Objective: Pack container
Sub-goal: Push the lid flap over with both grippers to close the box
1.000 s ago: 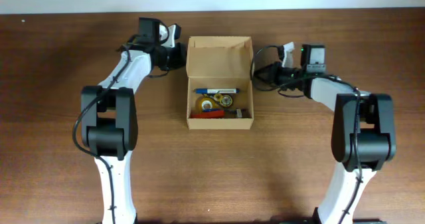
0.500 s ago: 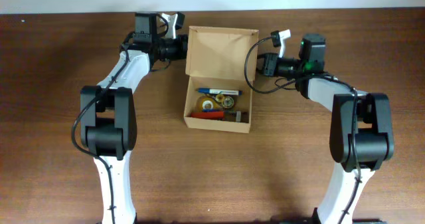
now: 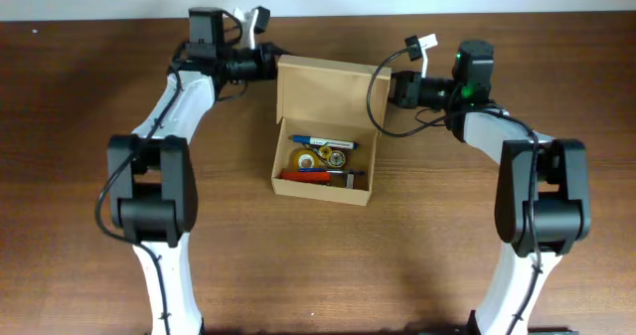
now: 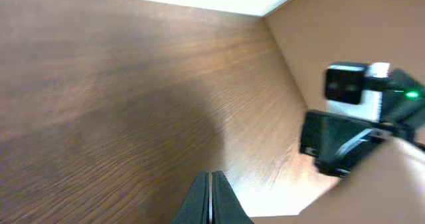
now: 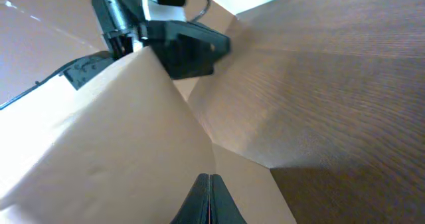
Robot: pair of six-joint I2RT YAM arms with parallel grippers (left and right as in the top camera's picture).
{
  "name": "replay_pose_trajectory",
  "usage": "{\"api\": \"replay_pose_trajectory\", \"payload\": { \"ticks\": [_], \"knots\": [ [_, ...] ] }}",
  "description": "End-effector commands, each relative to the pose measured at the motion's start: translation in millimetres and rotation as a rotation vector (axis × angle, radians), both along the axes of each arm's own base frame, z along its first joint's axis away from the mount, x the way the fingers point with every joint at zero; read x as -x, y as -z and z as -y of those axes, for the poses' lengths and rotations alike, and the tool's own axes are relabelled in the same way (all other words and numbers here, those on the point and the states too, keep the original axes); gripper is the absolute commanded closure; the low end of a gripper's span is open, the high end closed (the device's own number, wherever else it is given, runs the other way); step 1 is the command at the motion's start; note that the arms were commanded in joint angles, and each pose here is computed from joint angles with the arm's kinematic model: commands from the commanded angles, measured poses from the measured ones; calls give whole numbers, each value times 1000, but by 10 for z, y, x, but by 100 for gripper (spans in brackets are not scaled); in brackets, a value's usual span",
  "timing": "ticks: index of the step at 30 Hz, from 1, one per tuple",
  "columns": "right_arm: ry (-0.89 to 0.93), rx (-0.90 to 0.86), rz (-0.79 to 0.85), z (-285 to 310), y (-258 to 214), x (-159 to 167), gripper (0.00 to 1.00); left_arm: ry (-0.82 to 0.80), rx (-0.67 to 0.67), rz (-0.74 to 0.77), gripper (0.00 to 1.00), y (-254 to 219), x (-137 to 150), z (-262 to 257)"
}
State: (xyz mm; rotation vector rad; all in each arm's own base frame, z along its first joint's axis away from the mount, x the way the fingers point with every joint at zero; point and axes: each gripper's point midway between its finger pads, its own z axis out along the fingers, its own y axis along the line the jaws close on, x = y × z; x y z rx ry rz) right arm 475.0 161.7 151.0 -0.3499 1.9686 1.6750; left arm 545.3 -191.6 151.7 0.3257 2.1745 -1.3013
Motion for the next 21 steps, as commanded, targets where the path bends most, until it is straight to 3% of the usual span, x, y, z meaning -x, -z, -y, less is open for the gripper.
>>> {"api": "replay_pose_trajectory", "payload": {
  "ticks": [1, 8, 21],
  "knots": [
    [-62, -42, 9, 79, -160, 70, 96, 48, 24, 116, 98, -491, 83, 31],
    [-121, -73, -5, 77, -373, 200, 96, 92, -16, 164, 98, -669, 266, 20],
    [-171, -102, -94, 39, -454, 304, 96, 165, -340, 190, 98, -583, 795, -112]
  ]
}}
